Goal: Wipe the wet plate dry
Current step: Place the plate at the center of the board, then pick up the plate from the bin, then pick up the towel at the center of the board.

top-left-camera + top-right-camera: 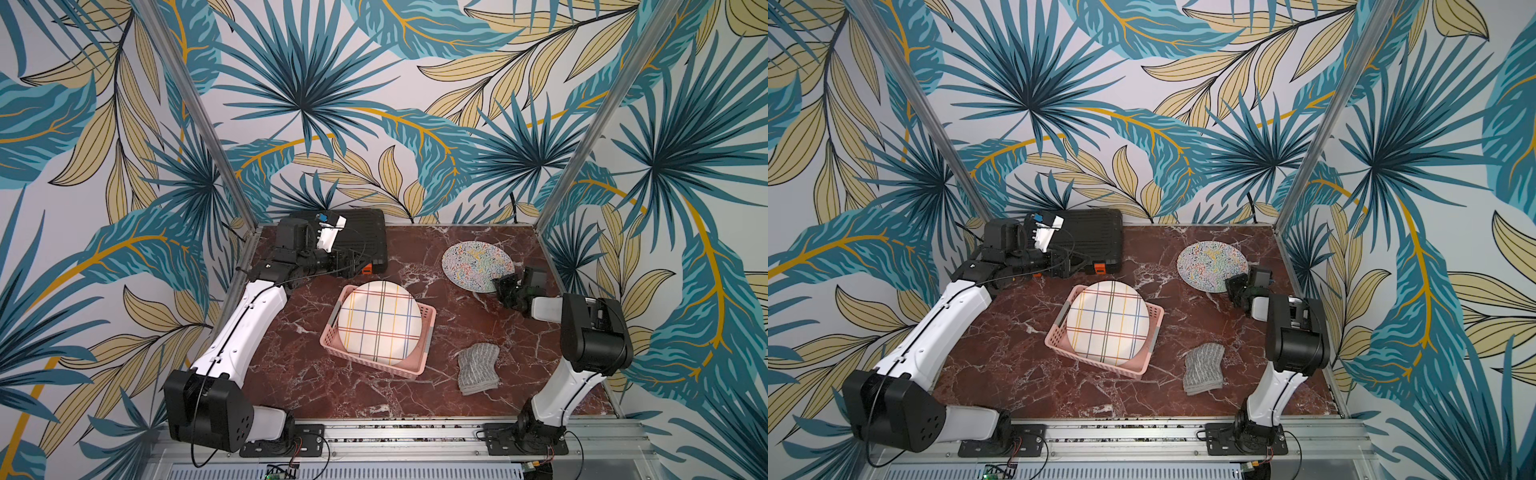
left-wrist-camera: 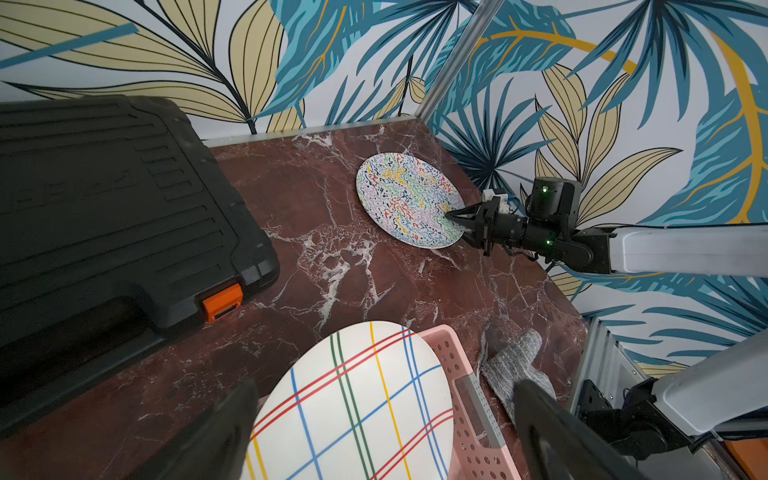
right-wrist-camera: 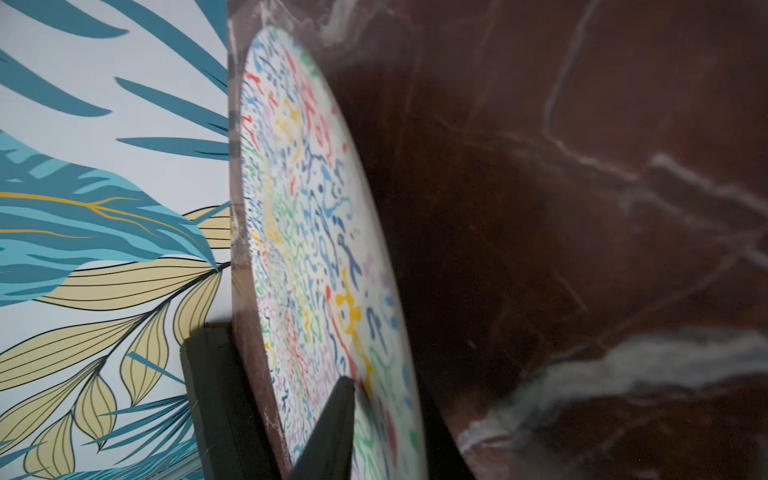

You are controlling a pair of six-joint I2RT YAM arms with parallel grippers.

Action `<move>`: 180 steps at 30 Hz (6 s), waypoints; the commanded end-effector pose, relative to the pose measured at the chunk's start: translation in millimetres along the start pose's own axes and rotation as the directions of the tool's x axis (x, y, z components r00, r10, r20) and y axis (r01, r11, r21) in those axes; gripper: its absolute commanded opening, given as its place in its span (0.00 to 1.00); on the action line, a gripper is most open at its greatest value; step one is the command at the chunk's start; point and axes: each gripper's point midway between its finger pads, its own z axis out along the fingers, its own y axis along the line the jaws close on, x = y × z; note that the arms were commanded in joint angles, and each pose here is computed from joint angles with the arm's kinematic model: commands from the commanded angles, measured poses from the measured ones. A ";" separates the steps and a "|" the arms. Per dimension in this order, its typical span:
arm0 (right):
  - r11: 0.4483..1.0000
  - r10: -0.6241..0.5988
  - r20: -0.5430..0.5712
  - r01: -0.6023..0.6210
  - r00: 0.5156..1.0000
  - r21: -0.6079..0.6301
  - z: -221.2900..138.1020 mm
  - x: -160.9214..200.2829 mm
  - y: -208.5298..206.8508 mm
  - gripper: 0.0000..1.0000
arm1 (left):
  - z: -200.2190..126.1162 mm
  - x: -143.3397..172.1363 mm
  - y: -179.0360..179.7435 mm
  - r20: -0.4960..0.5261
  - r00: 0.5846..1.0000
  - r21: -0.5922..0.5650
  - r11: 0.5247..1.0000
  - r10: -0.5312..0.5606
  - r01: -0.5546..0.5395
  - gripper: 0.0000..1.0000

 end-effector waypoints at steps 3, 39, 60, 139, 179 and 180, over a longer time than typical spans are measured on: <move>0.997 -0.039 -0.005 0.039 0.999 0.063 -3.1 3.2 -17.4 0.32 | 2.2 -0.1 5.1 0.011 1.000 -0.009 1.000 0.000 0.000 1.00; 0.469 -0.846 -0.458 0.790 0.274 -0.394 -141.5 304.6 59.2 0.81 | 0.8 5.3 7.2 0.001 0.998 -0.022 0.998 0.059 -0.059 1.00; 0.385 -0.872 -0.453 0.831 0.186 -0.400 -85.9 342.0 59.7 0.71 | 2.3 3.6 4.9 -0.012 0.999 -0.006 0.999 0.052 -0.052 1.00; 0.669 -0.731 -0.217 0.741 0.647 -0.048 -209.4 156.1 62.4 0.63 | 7.5 14.6 -68.7 -0.086 0.996 0.382 0.921 -0.040 0.070 0.00; 0.460 -0.887 -0.050 0.872 0.458 -0.169 -245.2 213.6 64.1 0.00 | 16.7 19.0 -51.6 -0.086 0.996 0.311 0.949 -0.029 0.054 0.00; 0.447 -0.890 -0.023 0.864 0.455 -0.230 -254.0 219.1 80.1 0.00 | 16.7 19.0 -51.5 -0.086 0.996 0.311 0.949 -0.028 0.054 0.00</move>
